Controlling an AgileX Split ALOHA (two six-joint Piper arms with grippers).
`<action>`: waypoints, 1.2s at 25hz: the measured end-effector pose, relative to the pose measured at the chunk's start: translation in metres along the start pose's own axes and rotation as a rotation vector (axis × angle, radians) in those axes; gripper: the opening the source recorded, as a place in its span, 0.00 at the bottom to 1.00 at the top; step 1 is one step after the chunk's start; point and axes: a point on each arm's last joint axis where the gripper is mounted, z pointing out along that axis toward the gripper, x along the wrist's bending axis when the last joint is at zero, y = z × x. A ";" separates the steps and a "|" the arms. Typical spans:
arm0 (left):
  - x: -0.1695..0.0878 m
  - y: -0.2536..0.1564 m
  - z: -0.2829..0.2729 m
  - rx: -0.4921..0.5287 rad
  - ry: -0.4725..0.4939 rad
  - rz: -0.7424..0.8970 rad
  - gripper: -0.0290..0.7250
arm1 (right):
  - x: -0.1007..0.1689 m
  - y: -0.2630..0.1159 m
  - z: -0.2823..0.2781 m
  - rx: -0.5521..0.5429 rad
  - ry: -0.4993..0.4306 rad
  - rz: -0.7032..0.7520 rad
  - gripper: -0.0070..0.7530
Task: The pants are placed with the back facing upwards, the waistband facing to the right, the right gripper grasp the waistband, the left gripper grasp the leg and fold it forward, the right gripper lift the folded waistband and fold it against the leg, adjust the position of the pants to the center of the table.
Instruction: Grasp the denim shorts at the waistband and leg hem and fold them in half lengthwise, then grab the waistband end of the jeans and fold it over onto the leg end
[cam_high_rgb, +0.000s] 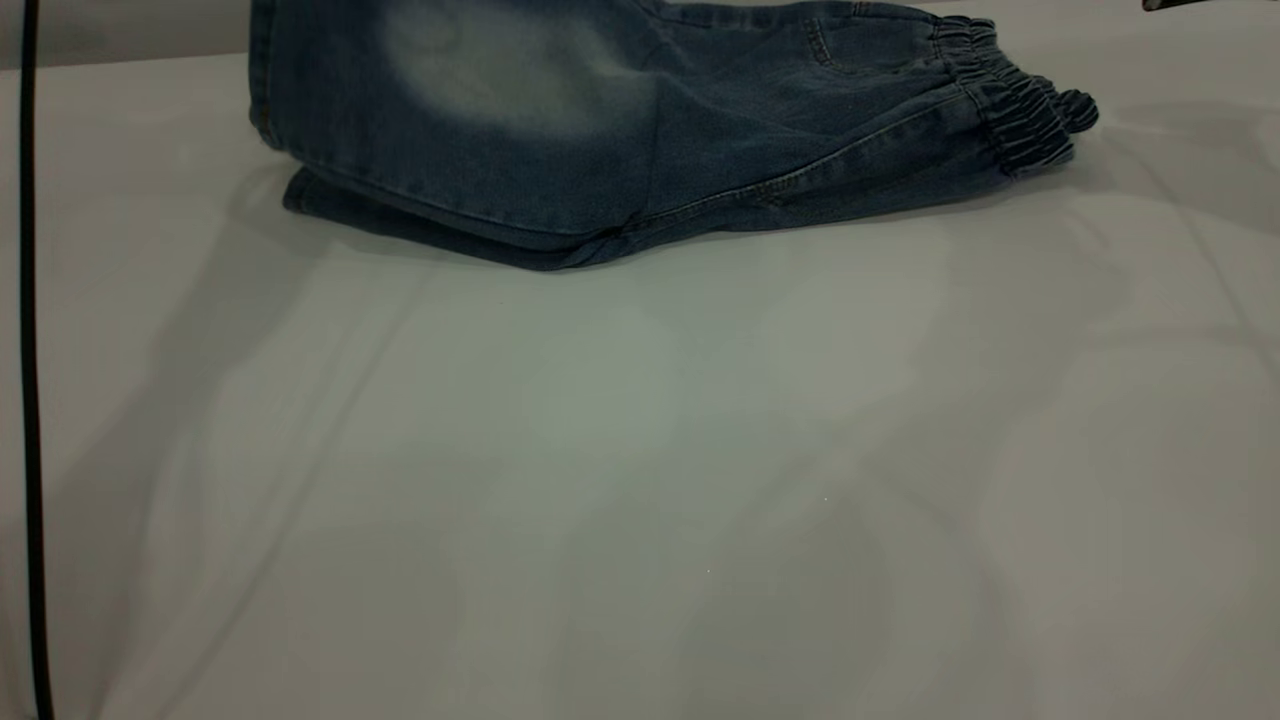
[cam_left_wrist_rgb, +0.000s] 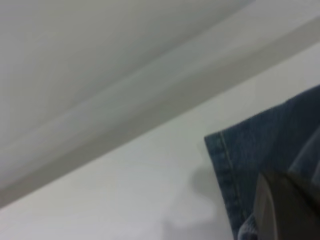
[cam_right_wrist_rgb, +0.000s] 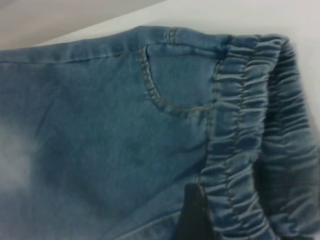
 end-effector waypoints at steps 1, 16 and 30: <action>-0.001 -0.003 0.005 0.011 -0.004 0.001 0.05 | 0.000 0.000 0.000 0.001 0.002 0.000 0.67; -0.009 -0.017 0.036 -0.007 -0.005 0.009 0.25 | 0.001 -0.001 0.000 0.007 0.012 -0.001 0.67; -0.004 -0.003 0.014 -0.036 0.000 -0.020 0.71 | 0.031 0.015 -0.056 0.027 0.031 -0.022 0.68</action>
